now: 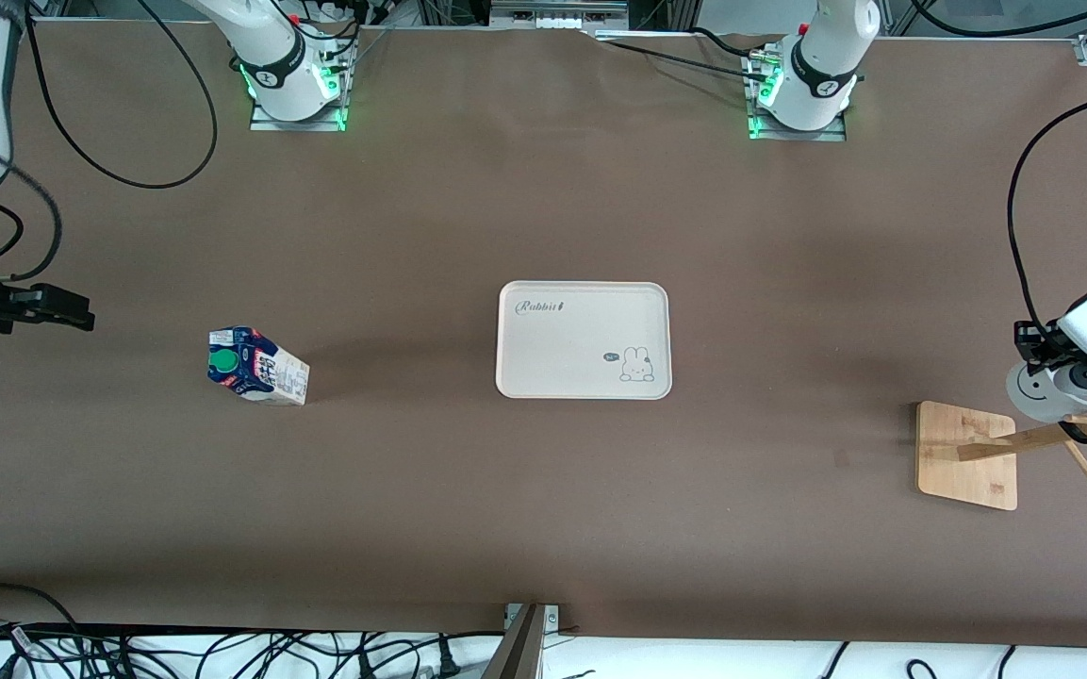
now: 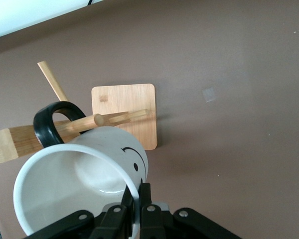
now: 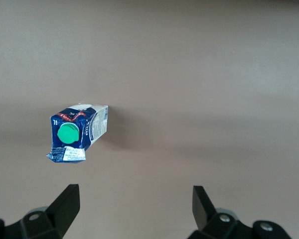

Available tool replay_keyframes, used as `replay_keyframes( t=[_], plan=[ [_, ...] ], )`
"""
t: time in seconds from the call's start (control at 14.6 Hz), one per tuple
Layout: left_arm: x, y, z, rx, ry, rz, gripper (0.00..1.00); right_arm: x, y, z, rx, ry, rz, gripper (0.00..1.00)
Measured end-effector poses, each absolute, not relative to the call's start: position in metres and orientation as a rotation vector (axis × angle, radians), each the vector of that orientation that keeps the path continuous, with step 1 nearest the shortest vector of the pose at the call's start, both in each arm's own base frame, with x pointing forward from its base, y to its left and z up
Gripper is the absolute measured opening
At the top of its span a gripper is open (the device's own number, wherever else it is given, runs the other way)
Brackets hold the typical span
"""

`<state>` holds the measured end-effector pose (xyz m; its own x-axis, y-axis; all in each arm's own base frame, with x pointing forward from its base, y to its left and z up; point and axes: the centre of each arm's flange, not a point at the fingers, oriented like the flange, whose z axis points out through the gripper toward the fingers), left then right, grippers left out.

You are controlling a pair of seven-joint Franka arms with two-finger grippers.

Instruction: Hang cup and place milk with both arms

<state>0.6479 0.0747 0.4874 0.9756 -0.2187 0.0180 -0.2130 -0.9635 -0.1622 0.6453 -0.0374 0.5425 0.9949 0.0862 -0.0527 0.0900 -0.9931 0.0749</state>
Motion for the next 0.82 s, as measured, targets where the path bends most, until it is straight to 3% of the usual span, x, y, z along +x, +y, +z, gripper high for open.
replay_keyframes(
  t=[0.34,0.69,0.82],
  plan=[
    [0.649,0.070,0.490,-2.978,0.328,-0.064,0.55,0.634,-0.054,0.560,3.074,0.013,-0.046,1.00],
    [0.633,0.032,0.526,-3.055,0.339,-0.057,1.00,0.631,-0.019,0.569,3.164,-0.083,-0.015,1.00],
    [0.612,0.020,0.555,-3.078,0.312,-0.046,1.00,0.631,-0.013,0.567,3.174,-0.073,-0.018,1.00]
  ],
)
